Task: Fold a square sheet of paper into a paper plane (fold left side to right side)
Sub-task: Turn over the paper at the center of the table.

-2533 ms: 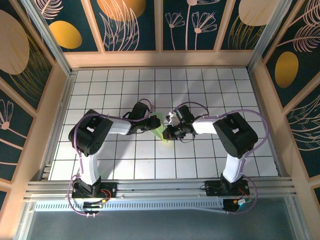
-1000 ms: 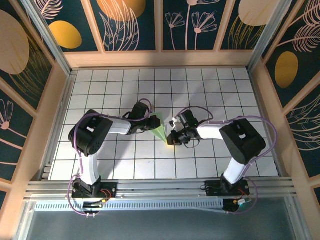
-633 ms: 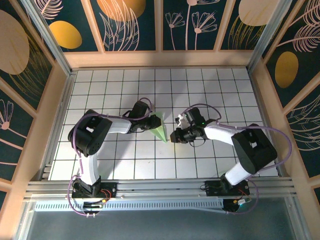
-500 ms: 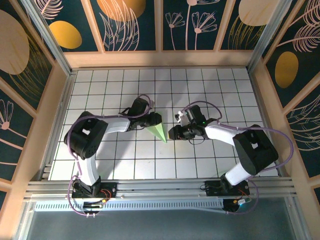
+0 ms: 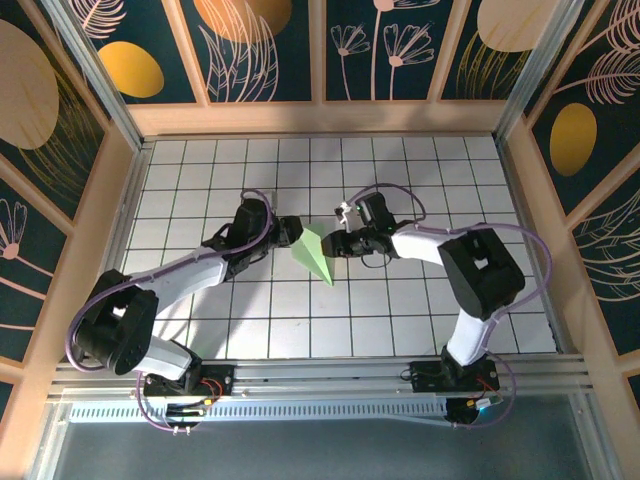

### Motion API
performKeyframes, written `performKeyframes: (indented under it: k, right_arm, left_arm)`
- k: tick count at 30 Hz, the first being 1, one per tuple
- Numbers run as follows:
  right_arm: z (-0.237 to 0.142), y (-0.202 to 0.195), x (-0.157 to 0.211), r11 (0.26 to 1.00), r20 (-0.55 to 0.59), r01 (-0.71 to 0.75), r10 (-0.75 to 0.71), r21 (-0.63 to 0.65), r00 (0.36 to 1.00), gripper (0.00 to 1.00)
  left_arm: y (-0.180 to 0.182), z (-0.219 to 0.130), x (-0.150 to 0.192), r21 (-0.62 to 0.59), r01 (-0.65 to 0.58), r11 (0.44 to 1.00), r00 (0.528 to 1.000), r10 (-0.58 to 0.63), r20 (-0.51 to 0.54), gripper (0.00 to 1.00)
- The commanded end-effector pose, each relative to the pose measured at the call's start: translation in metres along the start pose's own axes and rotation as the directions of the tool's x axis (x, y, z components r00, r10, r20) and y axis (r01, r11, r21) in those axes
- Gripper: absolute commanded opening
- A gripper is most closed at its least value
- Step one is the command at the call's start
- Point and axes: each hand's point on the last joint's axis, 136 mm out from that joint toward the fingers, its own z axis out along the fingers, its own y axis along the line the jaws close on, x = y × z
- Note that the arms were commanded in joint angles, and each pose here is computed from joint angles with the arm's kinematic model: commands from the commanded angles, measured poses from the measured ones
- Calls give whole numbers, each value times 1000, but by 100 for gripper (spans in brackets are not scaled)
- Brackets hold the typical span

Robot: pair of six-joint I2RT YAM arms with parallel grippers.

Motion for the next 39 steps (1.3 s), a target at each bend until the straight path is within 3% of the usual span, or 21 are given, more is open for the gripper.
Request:
performKeyframes:
  k: [1,6,12,15,18,23,28,32,39]
  right_arm:
    - [8,4,-11,998,13,47,-46,-33,999,41]
    - [21,5,-7,996,-18,43,-44,-72,999,30]
    - [11,14,-13,992,25,60,-57,-113,998,3]
    - [-17,22,-32,984,124,72,-52,-161,991,0]
    - [-60,41,-55,960,259,125,-58,-251,964,0]
    - [-134,76,-73,891,406,263,-100,-369,908,0]
    - [-180,114,-67,806,458,376,-150,-456,876,0]
    - [-203,141,-56,738,486,439,-172,-513,857,0]
    - [-212,158,-48,684,491,460,-169,-566,855,0]
  left_arm:
    - [14,-10,-1,-55,7,998,999,-6,32,52]
    - [19,-16,-2,-73,-4,997,999,8,53,54]
    - [14,-26,-12,-57,-6,998,995,11,98,57]
    - [-6,-35,-21,40,-3,999,992,-2,130,60]
    - [-41,-52,-37,212,2,977,982,-41,183,65]
    - [-101,-91,-64,489,-59,870,964,-77,254,78]
    - [-155,-120,-73,712,-120,692,973,-60,222,76]
    - [-182,-135,-77,803,-136,580,979,-46,199,69]
    - [-196,-135,-74,847,-127,516,986,-26,164,64]
